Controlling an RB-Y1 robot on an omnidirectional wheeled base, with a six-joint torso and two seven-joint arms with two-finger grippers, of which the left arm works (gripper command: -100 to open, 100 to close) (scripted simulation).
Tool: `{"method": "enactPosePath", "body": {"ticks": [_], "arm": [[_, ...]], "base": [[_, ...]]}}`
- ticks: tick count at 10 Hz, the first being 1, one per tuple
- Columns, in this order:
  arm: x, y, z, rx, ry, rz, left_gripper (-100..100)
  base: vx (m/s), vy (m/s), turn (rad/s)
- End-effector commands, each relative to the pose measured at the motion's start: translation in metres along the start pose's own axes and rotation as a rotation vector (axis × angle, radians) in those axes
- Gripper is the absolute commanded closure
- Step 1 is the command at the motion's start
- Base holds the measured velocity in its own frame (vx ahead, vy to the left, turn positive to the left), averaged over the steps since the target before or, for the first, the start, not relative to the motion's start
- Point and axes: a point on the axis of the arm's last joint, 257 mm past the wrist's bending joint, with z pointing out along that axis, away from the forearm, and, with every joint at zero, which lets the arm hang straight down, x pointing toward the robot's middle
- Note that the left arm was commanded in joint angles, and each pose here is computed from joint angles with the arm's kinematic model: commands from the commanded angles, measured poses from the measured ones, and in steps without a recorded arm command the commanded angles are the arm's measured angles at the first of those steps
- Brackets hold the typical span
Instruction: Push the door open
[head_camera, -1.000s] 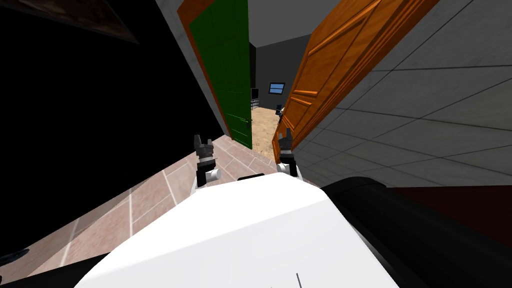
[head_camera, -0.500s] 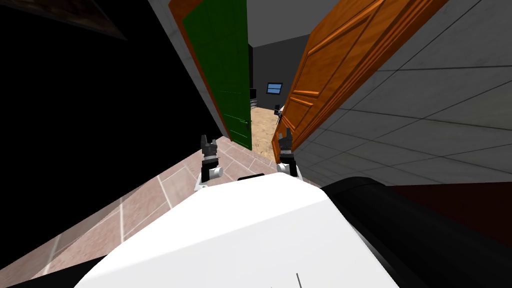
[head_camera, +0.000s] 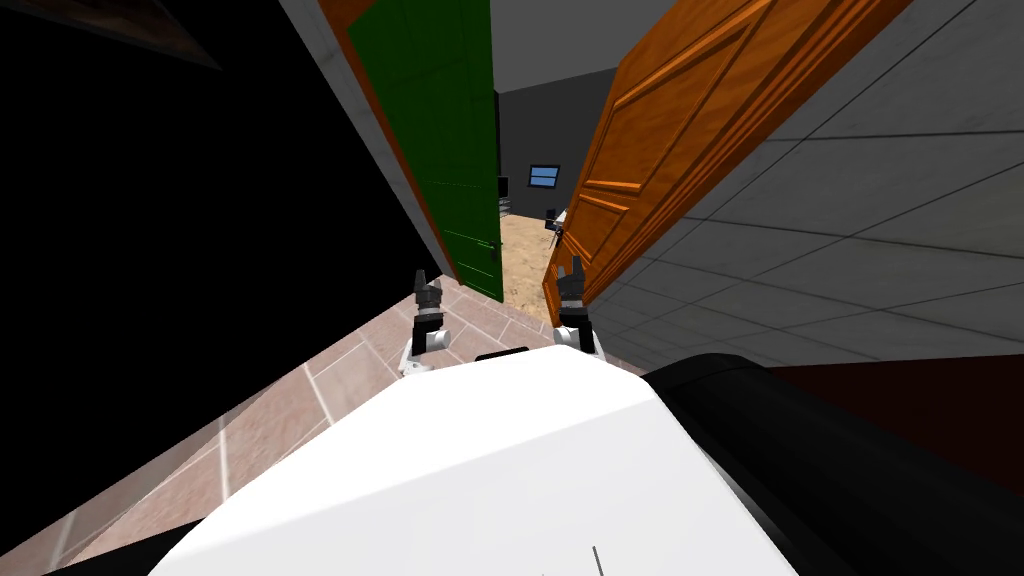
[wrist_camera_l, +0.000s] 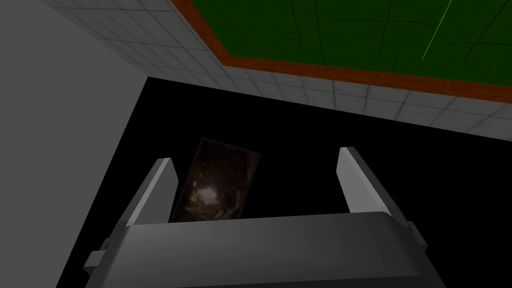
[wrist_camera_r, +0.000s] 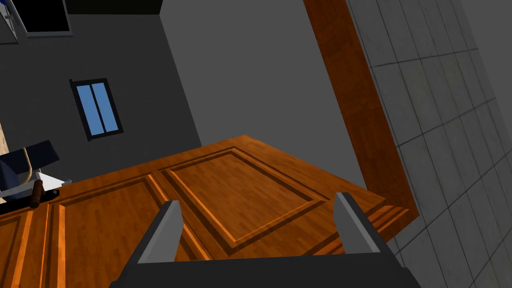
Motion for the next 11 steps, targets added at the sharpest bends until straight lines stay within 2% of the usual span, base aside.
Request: {"method": "enactPosePath", "body": {"ticks": [1,11], "arm": [[0.005,0.014,0.0017,-0.019,0.012,-0.004,-100],[0.042,0.086,0.0189,-0.137,0.086,-0.025,-100]], "base": [[0.091,0.070,-0.078],[0.087,0.072,-0.078]]}}
